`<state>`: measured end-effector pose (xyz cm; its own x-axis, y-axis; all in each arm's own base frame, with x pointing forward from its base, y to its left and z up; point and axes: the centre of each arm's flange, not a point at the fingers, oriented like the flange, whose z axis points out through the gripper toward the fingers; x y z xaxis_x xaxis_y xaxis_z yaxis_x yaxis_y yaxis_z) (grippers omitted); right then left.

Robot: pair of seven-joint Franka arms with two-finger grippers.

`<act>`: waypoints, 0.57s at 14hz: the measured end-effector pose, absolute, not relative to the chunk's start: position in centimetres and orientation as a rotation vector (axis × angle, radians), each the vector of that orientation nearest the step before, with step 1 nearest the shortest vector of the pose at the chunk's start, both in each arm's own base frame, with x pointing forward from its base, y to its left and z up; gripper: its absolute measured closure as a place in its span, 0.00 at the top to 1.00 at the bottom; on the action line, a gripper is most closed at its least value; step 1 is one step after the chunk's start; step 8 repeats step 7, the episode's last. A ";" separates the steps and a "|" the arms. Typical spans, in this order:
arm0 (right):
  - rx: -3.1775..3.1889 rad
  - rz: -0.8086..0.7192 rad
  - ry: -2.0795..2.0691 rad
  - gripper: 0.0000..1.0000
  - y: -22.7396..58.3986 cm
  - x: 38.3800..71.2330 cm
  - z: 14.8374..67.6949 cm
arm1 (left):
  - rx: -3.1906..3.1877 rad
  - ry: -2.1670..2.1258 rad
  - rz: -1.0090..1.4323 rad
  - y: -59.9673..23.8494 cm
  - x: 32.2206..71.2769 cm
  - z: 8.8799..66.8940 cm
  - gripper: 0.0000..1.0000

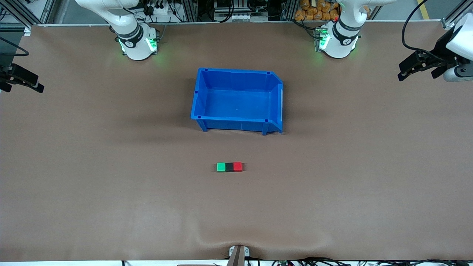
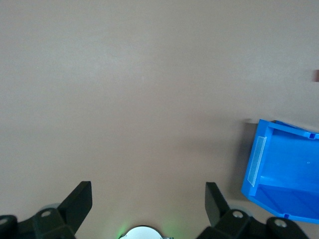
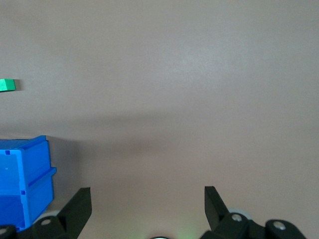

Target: Attach green and red cubes to black cube

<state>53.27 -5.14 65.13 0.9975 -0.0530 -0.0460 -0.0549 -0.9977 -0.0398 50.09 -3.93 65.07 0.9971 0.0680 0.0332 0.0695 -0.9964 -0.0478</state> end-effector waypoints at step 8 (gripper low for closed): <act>-3.099 0.057 0.095 1.00 -5.5 53.3 65.4 | -3.091 -0.110 -0.050 -3.8 50.8 65.3 1.00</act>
